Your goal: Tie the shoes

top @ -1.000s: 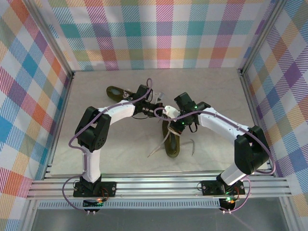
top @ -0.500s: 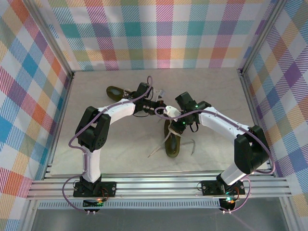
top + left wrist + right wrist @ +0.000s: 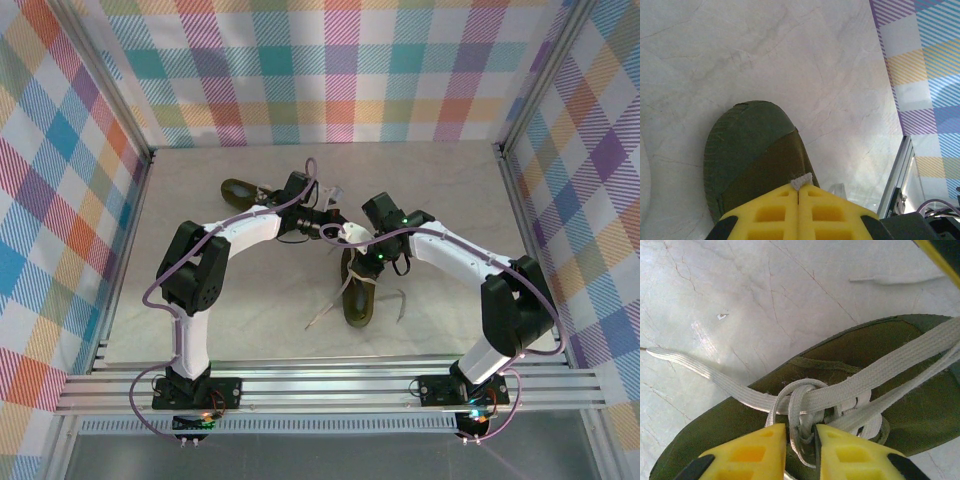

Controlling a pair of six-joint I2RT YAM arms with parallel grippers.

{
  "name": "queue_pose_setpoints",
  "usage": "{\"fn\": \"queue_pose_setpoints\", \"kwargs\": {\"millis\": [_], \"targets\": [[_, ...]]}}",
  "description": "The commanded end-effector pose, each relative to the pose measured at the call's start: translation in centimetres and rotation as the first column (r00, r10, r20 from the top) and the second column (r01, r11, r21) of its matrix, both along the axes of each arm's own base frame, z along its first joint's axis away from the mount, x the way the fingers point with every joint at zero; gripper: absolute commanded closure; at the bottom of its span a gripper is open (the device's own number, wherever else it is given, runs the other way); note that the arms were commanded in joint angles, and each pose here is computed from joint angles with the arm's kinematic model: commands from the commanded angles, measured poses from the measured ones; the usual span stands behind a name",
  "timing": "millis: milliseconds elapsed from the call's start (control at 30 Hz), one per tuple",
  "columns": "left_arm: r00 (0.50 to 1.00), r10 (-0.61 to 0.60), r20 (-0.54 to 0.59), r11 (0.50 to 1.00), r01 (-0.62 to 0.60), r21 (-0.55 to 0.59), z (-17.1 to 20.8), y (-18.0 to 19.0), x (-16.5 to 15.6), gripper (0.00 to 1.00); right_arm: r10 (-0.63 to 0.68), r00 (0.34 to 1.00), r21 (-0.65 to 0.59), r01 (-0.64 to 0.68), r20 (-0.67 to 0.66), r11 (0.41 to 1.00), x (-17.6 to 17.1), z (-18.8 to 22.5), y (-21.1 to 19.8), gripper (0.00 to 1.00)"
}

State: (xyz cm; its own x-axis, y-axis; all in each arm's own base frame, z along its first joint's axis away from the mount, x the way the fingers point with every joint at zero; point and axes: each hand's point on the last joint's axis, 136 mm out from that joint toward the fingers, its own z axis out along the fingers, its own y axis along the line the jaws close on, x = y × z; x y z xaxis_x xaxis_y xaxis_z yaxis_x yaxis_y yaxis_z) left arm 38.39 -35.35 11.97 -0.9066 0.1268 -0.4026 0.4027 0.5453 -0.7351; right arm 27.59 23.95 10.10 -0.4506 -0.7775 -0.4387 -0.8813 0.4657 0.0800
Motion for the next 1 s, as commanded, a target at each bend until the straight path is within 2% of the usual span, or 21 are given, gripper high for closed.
{"fn": "queue_pose_setpoints", "kwargs": {"millis": [0, 67, 200, 500, 667, 967], "targets": [[1.0, -0.008, -0.015, 1.0, 0.008, -0.01, -0.5, -0.1, -0.2, 1.0, 0.023, 0.999, 0.015, -0.023, -0.031, 1.0, -0.4, -0.2, 0.5, 0.85], [1.0, -0.007, -0.015, 1.0, 0.007, -0.008, -0.5, 0.0, -0.2, 1.0, 0.027, 0.999, 0.017, -0.027, -0.033, 0.999, -0.5, -0.2, 0.5, 0.93], [1.0, -0.006, -0.014, 1.0, 0.006, -0.003, -0.5, 0.0, -0.2, 1.0, 0.033, 0.999, 0.029, -0.033, -0.018, 0.999, -0.8, 0.4, 0.3, 1.0], [1.0, -0.006, -0.016, 1.0, 0.007, 0.004, -0.8, 0.0, -0.1, 1.0, 0.045, 0.999, 0.101, -0.045, 0.01, 0.994, -1.7, 2.2, 0.7, 1.0], [1.0, -0.006, -0.018, 1.0, 0.006, 0.005, -1.0, 0.1, -0.2, 1.0, -0.002, 1.0, 0.124, -0.001, 0.027, 0.992, -1.0, 2.7, 0.6, 1.0], [1.0, -0.006, -0.021, 1.0, 0.006, 0.003, -1.2, 0.0, -0.1, 1.0, -0.003, 0.998, 0.182, -0.008, 0.061, 0.983, -1.1, 4.4, 1.0, 1.0]]}}
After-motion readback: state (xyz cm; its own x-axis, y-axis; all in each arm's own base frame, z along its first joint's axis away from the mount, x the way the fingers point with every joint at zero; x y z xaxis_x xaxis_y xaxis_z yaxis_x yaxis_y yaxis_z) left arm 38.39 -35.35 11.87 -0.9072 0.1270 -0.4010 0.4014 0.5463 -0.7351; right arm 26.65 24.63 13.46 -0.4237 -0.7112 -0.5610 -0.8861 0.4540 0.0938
